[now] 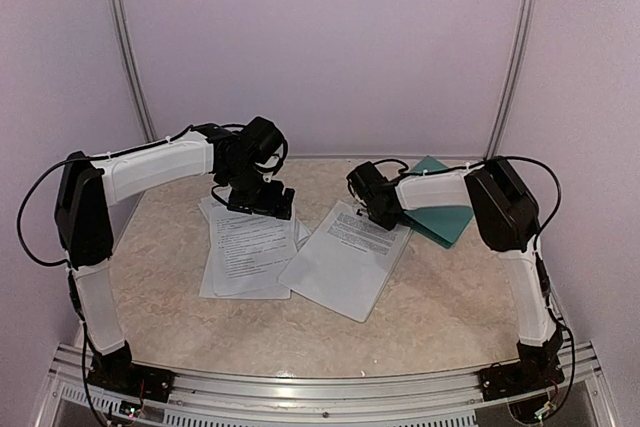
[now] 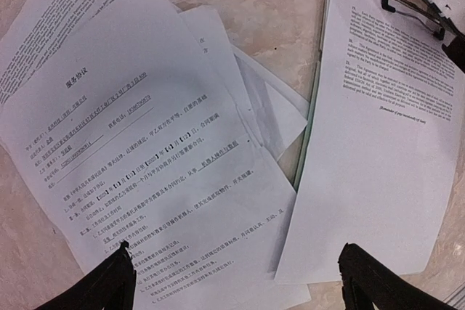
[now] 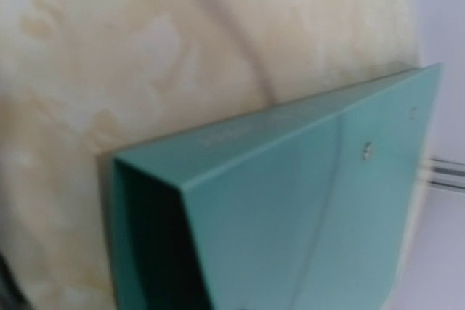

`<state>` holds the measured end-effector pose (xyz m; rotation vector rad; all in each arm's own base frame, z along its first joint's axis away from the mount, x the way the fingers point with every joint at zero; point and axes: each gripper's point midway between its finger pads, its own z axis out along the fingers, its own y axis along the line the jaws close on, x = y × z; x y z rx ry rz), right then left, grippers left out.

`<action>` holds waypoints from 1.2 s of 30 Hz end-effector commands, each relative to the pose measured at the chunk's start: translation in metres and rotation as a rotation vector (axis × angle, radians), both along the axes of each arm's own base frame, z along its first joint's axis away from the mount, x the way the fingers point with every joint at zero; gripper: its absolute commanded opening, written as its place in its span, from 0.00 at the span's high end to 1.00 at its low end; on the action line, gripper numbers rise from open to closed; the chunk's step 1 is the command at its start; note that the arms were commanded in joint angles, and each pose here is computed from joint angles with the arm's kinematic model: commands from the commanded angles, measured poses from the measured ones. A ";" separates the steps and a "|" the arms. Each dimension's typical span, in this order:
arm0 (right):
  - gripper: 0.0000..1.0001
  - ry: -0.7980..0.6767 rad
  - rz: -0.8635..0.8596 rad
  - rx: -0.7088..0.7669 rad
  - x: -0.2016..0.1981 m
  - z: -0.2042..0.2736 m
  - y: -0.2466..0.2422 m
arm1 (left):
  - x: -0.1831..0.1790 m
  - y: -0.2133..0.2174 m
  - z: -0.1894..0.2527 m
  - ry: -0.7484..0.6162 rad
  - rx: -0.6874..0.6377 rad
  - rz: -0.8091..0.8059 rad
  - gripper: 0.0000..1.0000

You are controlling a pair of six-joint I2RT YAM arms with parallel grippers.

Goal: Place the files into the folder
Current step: Move the folder to the center of the board.

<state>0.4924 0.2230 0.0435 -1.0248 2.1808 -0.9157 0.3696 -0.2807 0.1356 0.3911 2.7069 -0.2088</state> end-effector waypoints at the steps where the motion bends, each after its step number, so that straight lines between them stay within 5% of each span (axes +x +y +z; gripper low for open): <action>1: 1.00 -0.025 -0.008 -0.102 -0.008 0.010 -0.003 | 0.000 0.000 -0.006 0.012 0.008 -0.005 0.06; 25: 1.00 0.045 0.252 -0.630 -0.134 0.064 -0.008 | 0.007 0.001 0.039 -0.060 -0.084 -0.003 0.08; 36: 1.00 0.038 0.457 -0.687 -0.162 0.083 0.010 | 0.004 -0.009 0.063 -0.078 -0.150 -0.036 0.11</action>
